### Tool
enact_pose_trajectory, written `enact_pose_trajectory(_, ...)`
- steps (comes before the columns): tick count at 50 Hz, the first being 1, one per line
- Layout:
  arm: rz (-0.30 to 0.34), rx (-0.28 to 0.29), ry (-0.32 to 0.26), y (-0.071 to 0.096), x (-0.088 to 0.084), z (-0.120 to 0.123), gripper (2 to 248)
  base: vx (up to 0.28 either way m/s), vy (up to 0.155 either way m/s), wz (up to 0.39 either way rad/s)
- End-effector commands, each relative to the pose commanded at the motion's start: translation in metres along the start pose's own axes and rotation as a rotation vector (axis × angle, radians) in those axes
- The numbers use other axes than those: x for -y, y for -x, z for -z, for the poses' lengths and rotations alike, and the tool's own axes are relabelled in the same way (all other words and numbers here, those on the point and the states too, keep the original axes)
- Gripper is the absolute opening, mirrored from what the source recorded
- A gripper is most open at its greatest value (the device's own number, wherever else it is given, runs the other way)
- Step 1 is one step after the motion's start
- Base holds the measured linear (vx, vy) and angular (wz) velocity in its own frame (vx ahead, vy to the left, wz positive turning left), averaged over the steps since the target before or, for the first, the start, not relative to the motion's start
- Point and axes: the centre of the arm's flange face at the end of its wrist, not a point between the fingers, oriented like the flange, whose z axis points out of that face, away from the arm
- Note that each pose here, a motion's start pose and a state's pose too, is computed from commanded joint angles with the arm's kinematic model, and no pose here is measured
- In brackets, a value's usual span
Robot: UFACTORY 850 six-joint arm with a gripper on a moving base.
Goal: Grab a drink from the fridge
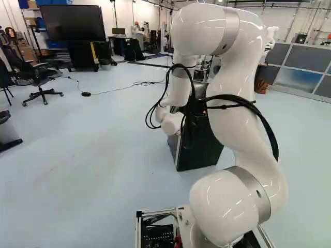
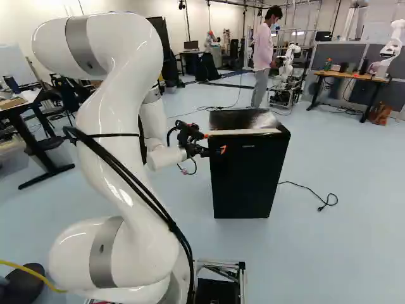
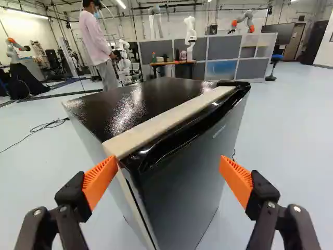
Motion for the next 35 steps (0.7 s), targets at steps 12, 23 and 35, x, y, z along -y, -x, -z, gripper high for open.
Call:
enact_pose_trajectory(12,0.012,0.009,0.003,-0.001,-0.012,0.01,247,0.0,0.0,0.0)
enact_pose_trajectory(23,0.03,0.023,0.0,-0.002,-0.029,0.026,247,0.0,-0.001,-0.003)
enact_pose_trajectory(35,0.05,0.037,-0.003,-0.003,-0.047,0.044,247,-0.001,-0.007,-0.007)
